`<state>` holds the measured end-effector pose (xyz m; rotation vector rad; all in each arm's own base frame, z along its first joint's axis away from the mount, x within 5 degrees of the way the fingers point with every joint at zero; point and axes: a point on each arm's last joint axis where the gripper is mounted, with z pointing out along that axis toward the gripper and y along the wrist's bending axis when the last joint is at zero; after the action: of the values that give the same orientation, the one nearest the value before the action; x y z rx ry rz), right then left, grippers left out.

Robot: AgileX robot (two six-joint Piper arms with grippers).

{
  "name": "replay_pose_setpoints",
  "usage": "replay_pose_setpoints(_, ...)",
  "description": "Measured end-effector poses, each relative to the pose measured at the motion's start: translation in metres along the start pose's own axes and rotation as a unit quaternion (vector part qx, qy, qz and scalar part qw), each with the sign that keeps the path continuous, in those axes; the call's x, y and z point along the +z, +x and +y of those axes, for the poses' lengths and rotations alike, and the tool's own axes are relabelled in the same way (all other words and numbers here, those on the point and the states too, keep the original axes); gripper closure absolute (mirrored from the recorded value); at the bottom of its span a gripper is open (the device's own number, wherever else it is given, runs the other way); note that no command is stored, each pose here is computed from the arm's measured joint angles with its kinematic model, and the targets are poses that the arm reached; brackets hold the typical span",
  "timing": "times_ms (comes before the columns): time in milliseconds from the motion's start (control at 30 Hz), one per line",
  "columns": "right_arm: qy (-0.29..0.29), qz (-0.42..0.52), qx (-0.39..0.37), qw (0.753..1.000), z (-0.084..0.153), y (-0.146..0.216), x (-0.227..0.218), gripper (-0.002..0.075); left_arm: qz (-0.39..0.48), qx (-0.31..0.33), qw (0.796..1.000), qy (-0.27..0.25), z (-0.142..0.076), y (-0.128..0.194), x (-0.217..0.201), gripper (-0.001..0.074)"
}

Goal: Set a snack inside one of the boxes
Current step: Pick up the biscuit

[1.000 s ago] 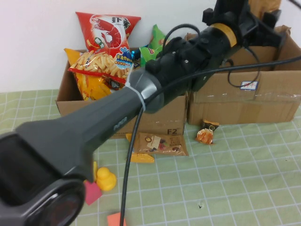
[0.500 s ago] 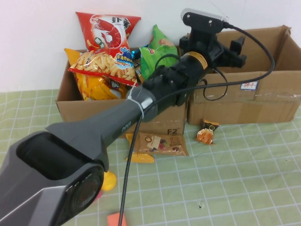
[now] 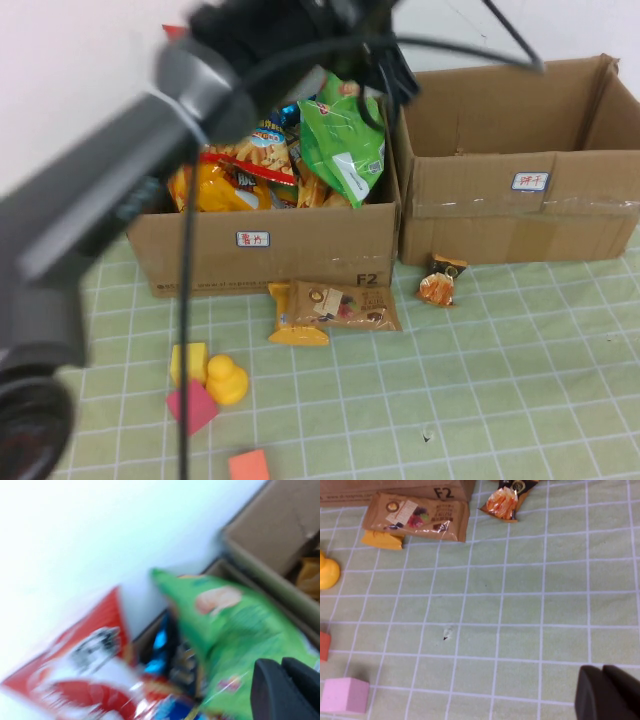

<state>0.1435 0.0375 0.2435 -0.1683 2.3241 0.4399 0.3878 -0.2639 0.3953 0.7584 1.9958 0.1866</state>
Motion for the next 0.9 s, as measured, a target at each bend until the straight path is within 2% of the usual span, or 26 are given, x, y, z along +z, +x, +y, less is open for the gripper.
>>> replay_pose_setpoints(233,0.0,0.0,0.0,1.0,0.0,0.0,0.0,0.0728,0.01,-0.028,0.999,-0.021,0.034,-0.007,-0.071,0.0736)
replay_pose_setpoints(433,0.0,0.0,0.0,1.0,0.0,0.0,0.0,0.0728,0.025,-0.024,0.999,-0.003,0.032,0.012,-0.093,0.0736)
replay_pose_setpoints(667,0.0,0.0,-0.011,1.0,0.0,0.0,0.0,0.0728,0.017,-0.033,0.999,0.035,0.014,0.075,-0.107,0.0736)
replay_pose_setpoints(867,-0.01,-0.006,-0.005,1.0,0.002,-0.001,0.0,0.0728,-0.02,-0.039,0.998,0.053,0.008,0.139,-0.141,0.0736)
replay_pose_setpoints(900,-0.011,-0.007,-0.006,1.0,0.002,-0.001,0.0,0.0728,-0.026,-0.036,0.998,0.053,0.008,0.157,-0.152,0.0736)
